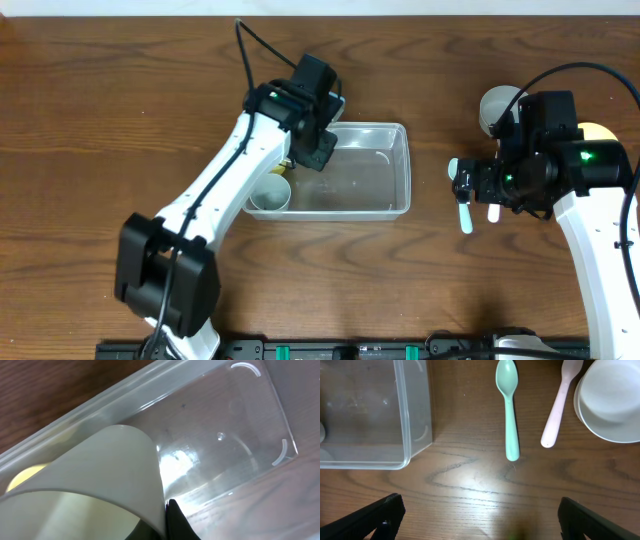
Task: Pack container
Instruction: 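Place the white cup in the container next to the yellow cup, then lift the left gripper away and reach the right gripper to the grey bowl, then grasp the grey bowl with the right gripper and place it in the container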
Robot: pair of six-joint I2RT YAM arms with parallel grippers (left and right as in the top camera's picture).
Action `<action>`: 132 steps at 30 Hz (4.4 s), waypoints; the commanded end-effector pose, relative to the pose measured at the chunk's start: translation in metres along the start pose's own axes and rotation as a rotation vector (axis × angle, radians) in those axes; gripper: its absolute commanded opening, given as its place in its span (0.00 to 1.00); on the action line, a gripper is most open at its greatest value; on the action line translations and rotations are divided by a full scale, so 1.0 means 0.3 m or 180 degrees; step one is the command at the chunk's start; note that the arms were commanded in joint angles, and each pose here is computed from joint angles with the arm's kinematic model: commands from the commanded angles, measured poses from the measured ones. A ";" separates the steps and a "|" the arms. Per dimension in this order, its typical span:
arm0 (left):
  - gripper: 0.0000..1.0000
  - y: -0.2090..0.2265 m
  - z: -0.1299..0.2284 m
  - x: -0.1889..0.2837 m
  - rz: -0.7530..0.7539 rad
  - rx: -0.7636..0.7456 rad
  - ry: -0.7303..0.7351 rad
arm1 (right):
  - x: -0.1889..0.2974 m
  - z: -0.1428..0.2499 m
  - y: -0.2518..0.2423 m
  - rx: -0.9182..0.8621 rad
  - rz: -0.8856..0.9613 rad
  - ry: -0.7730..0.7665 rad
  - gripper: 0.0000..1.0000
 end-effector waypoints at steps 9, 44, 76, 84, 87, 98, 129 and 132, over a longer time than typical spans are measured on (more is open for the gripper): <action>0.06 0.000 0.009 -0.111 0.0023 -0.0080 0.0202 | 0.011 -0.013 -0.005 -0.0064 0.0019 -0.0041 0.99; 0.98 0.069 -0.001 0.390 -0.0445 0.0359 -0.0682 | 0.032 -0.018 -0.026 -0.0084 0.0165 -0.0152 0.99; 0.98 0.369 0.352 0.550 -0.0355 0.2390 -0.0656 | 0.174 -0.278 -0.148 0.0199 0.0790 -0.1214 0.99; 0.98 0.387 0.364 0.552 -0.0495 0.2383 -0.0638 | -0.007 -0.474 -0.351 0.0417 0.1045 -0.0935 0.99; 0.98 0.388 0.366 0.552 -0.0500 0.2381 -0.0634 | -0.101 -0.516 -0.402 0.0635 0.1064 -0.0687 0.99; 0.98 0.388 0.387 0.550 -0.0547 0.2393 -0.0550 | -0.538 -0.550 -0.363 0.0843 0.0572 -0.0110 0.99; 0.98 0.384 0.398 0.548 -0.0549 0.2398 -0.0498 | -0.627 -0.515 -0.286 0.0887 0.0479 0.0108 0.21; 0.98 0.384 0.398 0.548 -0.0549 0.2398 -0.0498 | -0.627 -0.514 -0.286 0.0887 0.0479 0.0109 0.14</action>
Point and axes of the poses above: each gripper's point midway between its finger pads, its own x axis back along the fingers, its own y axis along the line the jaws close on, z = x × y, the point moved 2 cm from there along x, back along the fingers, and after that the axes turned 6 degrees about x, right-handed, at the moved point
